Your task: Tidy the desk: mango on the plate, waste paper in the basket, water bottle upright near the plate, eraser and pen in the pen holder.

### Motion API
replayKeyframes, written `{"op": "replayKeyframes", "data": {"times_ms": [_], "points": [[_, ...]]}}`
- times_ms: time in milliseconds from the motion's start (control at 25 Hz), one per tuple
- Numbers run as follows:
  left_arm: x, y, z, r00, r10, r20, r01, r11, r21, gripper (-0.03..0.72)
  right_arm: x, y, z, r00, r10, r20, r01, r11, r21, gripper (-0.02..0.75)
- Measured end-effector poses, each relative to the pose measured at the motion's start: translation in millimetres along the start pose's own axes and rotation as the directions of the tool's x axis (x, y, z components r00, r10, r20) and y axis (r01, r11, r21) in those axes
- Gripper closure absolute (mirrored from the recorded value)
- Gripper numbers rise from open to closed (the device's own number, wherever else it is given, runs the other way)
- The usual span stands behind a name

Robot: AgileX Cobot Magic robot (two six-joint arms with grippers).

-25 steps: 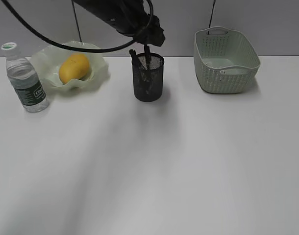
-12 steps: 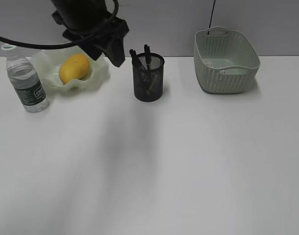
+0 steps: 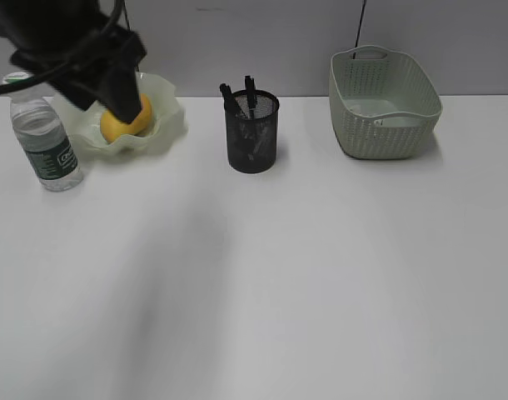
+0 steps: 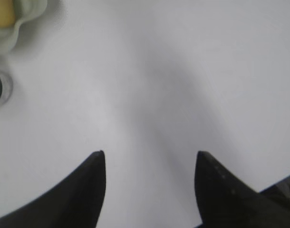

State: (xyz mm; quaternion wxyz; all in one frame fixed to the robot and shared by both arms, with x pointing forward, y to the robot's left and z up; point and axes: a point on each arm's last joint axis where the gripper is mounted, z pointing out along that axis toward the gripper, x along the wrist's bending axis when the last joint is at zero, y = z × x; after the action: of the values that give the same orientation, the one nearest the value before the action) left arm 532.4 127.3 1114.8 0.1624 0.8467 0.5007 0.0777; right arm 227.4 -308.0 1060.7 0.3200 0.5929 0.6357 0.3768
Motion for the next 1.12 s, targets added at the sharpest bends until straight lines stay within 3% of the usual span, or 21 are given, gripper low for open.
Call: {"op": "replayKeyframes", "data": {"times_ms": [200, 400, 560, 760, 1120], "points": [[6.9, -64, -19, 0.999, -0.036, -0.010, 0.036, 0.999, -0.023, 0.240, 0, 0, 0, 1.000, 0.000, 0.000, 0.000, 1.000, 0.000, 0.272], [35.2, -130, -35, 0.984, -0.167, -0.056, 0.163, 0.984, -0.073, 0.241, 0, 0, 0, 1.000, 0.000, 0.000, 0.000, 1.000, 0.000, 0.272], [46.6, -181, -48, 0.959, -0.269, -0.091, 0.254, 0.957, -0.142, 0.241, 0, 0, 0, 1.000, -0.001, 0.000, 0.001, 1.000, 0.000, 0.272], [37.3, -242, -76, 0.937, -0.333, -0.105, 0.278, 0.893, -0.354, 0.241, 0, 0, 0, 1.000, -0.001, 0.000, 0.001, 1.000, 0.000, 0.272], [10.4, -321, -90, 0.944, -0.323, -0.075, 0.203, 0.743, -0.637, 0.241, 0, 0, 0, 1.000, 0.008, 0.002, -0.008, 1.000, -0.001, 0.272]]}}
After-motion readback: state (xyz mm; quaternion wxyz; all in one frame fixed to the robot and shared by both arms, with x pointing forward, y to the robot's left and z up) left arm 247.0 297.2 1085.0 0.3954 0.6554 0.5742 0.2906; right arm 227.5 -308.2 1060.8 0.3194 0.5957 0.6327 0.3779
